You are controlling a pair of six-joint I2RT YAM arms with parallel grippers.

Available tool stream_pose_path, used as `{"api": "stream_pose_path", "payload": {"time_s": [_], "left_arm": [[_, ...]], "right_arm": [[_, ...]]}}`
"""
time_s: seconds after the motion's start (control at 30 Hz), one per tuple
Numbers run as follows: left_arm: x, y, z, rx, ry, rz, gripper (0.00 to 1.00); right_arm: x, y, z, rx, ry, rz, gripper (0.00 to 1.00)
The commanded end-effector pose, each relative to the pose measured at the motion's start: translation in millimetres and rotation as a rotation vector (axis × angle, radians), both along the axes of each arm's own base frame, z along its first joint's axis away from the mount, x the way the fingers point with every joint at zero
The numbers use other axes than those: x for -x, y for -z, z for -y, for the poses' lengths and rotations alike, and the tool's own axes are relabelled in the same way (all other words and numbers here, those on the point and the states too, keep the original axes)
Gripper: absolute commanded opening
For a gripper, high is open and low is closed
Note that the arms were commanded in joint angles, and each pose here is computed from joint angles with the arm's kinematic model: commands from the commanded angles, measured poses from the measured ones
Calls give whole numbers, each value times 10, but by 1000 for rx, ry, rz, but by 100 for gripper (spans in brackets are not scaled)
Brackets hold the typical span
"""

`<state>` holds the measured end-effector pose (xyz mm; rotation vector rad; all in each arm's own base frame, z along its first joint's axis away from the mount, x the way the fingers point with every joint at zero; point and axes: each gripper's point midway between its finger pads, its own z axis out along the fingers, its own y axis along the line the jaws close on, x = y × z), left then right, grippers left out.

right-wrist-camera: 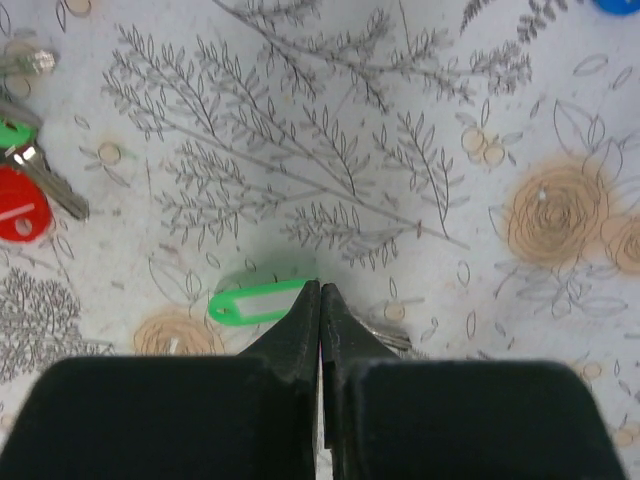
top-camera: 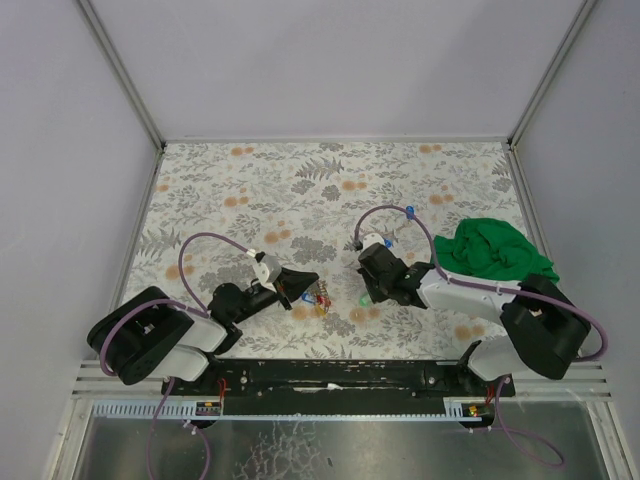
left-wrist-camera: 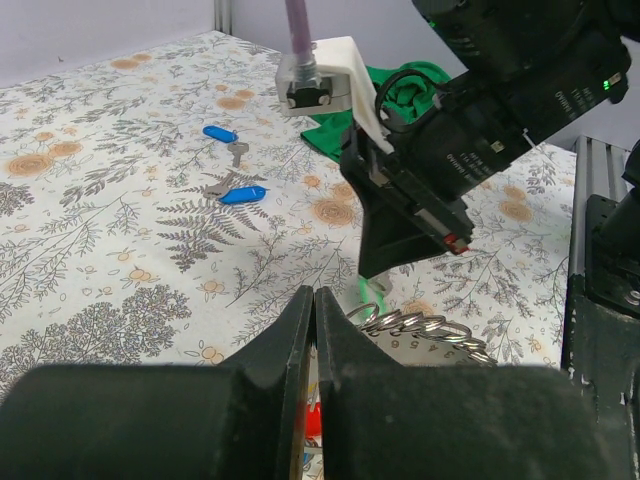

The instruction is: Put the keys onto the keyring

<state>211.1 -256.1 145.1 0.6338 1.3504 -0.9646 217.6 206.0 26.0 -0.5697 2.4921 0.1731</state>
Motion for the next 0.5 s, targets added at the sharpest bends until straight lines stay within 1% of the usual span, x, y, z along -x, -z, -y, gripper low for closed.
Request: {"api": "stream_pose_path", "payload": {"time_s": [0.0,0.27,0.43,0.47], "left_arm": [[-3,-199,-1,38,-3,90,0],[1,-188,23,35,10,88,0],[12,-180,38,32,21,86,0],[14,-180,39,32,23,87,0]], "right_arm": [[-382,-187,-227,-57,-1,170,0],[-416,-84,-270,-91,-22,212,0],[-379,-46,-288,-94,-50,199,11],[-375,-71,-300,-103,-56,202,18]]}}
